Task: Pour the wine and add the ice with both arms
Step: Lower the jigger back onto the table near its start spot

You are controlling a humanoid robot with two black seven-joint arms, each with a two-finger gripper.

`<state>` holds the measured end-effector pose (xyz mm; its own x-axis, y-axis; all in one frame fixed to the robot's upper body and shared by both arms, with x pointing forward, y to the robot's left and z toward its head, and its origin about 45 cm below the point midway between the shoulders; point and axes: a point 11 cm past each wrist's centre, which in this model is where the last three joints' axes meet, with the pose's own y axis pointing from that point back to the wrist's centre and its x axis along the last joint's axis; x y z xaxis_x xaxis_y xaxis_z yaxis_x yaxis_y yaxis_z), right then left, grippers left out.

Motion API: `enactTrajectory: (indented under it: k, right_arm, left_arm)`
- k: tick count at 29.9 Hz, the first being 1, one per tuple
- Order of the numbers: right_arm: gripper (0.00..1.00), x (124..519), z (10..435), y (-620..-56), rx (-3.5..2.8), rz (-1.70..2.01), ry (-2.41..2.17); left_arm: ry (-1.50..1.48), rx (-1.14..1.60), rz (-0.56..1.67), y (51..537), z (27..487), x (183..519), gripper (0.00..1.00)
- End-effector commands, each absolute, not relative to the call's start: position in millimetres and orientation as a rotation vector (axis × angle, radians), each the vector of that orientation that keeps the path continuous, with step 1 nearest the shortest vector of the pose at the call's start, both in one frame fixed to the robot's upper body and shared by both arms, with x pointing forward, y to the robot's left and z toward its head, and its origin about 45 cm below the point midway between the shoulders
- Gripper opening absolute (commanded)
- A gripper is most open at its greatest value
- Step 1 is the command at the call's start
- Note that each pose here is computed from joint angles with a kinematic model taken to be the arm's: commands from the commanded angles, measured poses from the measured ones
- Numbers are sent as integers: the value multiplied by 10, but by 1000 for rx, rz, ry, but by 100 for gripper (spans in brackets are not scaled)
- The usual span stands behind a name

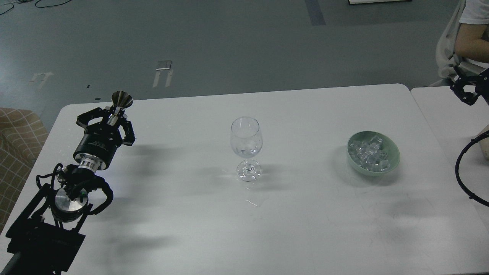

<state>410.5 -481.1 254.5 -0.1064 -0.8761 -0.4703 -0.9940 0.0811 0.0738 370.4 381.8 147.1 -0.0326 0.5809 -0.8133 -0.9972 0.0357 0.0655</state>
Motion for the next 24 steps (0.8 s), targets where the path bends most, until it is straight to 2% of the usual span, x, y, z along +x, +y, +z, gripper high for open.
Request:
enactTrajectory:
  k: [1, 9, 19, 24]
  right_arm:
    - [100, 4110, 2550, -4799, -1860, 554, 2071]
    - [100, 4076, 2527, -4826, -1859, 555, 2091]
    - [100, 4075, 2545, -4834, -1861, 559, 2102]
    - [100, 4069, 2539, -4844, -1861, 559, 2107]
  left_arm:
    - [854, -751, 1509, 4010, 1319, 3584, 0]
    - [925, -842, 1625, 4332, 1110, 3463, 0]
    - [1039, -989, 1569, 3968, 1017, 3552, 0]
    - [1041, -992, 1563, 3942, 1012, 3553, 0]
